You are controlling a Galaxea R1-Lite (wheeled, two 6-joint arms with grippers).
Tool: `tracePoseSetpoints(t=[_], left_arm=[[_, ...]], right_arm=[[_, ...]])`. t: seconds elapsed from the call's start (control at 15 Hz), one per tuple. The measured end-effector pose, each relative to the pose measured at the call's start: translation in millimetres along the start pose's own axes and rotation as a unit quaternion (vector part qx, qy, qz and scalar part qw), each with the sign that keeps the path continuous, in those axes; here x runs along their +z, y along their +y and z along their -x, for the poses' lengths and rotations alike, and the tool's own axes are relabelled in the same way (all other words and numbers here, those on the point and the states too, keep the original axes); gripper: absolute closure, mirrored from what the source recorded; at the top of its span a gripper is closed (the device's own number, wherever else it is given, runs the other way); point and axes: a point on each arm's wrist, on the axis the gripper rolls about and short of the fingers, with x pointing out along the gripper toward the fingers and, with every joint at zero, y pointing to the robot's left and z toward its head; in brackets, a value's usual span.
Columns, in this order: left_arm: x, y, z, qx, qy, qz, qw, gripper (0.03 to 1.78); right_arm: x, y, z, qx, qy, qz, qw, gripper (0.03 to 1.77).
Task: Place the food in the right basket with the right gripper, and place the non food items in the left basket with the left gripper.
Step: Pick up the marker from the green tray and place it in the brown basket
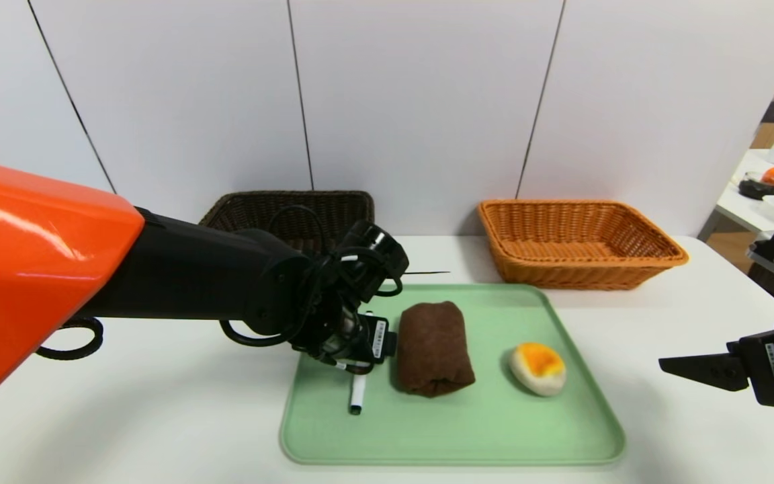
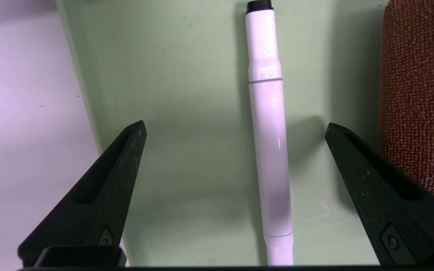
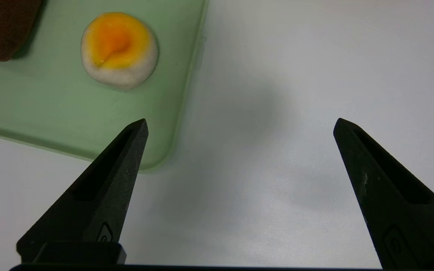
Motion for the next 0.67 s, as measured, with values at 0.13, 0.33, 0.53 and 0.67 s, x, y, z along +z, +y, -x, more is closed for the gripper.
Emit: tracePoseSetpoints(t=[0.13, 0.33, 0.53, 0.67], left_arm=[[0.0, -0.2, 0.1, -0.001, 0.0, 0.0, 1.0, 0.12], [0.1, 0.1, 0.0, -0.001, 0.0, 0.002, 1.0, 0.12], [-1.3, -1.0, 0.2, -0.001, 0.002, 0.001, 1.0, 0.64], [-3.5, -2.6, 0.2, -0.004, 0.005, -0.002, 1.0, 0.88]], right_arm=[[0.0, 0.0, 0.0, 0.0, 0.0, 0.0, 1.0, 0.1], [-0.4, 0.0, -0.2, 0.0, 0.001, 0.0, 1.0, 0.1], [-0.5, 0.0, -0.1, 0.0, 0.001, 0.0, 1.0, 0.1], [-0.6, 0.1, 0.1, 0.0, 0.001, 0.0, 1.0, 0.1]])
